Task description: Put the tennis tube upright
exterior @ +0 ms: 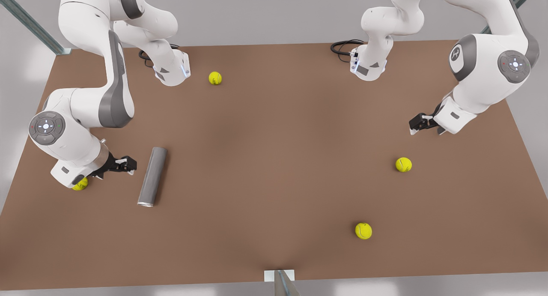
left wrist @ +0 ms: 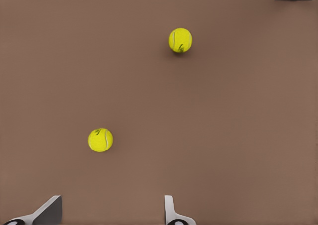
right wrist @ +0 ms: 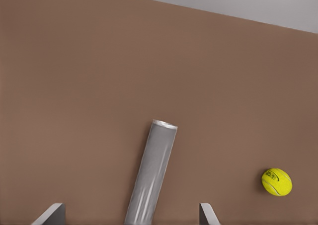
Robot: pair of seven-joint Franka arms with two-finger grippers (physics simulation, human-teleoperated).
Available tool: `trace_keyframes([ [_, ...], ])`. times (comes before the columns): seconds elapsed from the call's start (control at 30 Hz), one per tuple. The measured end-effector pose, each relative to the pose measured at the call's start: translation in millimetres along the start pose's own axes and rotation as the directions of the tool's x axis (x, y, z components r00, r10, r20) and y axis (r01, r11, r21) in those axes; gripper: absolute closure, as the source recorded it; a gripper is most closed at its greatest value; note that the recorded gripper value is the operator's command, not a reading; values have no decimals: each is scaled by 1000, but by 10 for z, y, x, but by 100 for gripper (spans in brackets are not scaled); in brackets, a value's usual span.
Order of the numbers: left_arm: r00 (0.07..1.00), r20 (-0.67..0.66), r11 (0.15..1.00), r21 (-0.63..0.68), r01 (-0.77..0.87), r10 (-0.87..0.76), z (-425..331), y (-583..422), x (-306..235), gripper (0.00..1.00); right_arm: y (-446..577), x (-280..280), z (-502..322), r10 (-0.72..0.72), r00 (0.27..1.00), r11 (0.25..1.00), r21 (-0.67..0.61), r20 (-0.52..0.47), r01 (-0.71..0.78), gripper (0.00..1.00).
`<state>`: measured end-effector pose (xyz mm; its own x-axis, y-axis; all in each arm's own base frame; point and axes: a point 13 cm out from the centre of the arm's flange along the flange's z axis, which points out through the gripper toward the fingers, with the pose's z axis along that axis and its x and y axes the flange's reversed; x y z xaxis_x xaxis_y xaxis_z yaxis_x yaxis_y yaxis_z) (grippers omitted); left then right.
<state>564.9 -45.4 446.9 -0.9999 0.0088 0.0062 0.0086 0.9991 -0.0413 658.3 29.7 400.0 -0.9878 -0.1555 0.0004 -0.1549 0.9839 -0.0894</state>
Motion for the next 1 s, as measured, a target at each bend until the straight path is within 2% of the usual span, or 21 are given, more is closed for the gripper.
trace_keyframes([
  [0.07, 1000, 0, 1000, 0, 1, -1, 1, -8, -1, 0, 49, 43, 108, -11, 1000, 1000, -3, -21, 11, 0],
  [0.13, 1000, 0, 1000, 0, 1, -1, 6, -15, -2, 0, 155, 355, 822, -23, 990, 999, -30, -138, 19, 0],
  [0.23, 1000, -4, 1000, 0, 2, -2, 26, -26, -6, 0, 288, 980, 1849, 38, 954, 995, -81, -297, -65, 0],
  [0.3, 1000, -4, 1000, -1, 2, -2, 34, -31, -9, 0, 248, 1183, 2189, 105, 940, 987, -83, -325, -139, 0],
  [0.43, 1000, -8, 1000, -2, 4, -4, 65, -36, -19, 0, 252, 1133, 2494, 210, 929, 969, -65, -304, -240, 0],
  [0.53, 1000, -8, 1000, -2, 6, -6, 68, -33, -23, 0, 200, 793, 2545, 277, 928, 953, -51, -248, -298, 0],
  [0.67, 1000, -8, 1000, -2, 10, -10, 77, -18, -28, 0, 36, 674, 2741, 362, 906, 925, -32, -219, -377, 0],
  [1.0, 1000, -19, 1000, -3, 20, -20, 155, 18, -55, 0, 76, 819, 3269, 459, 850, 882, 16, -259, -471, 0],
])
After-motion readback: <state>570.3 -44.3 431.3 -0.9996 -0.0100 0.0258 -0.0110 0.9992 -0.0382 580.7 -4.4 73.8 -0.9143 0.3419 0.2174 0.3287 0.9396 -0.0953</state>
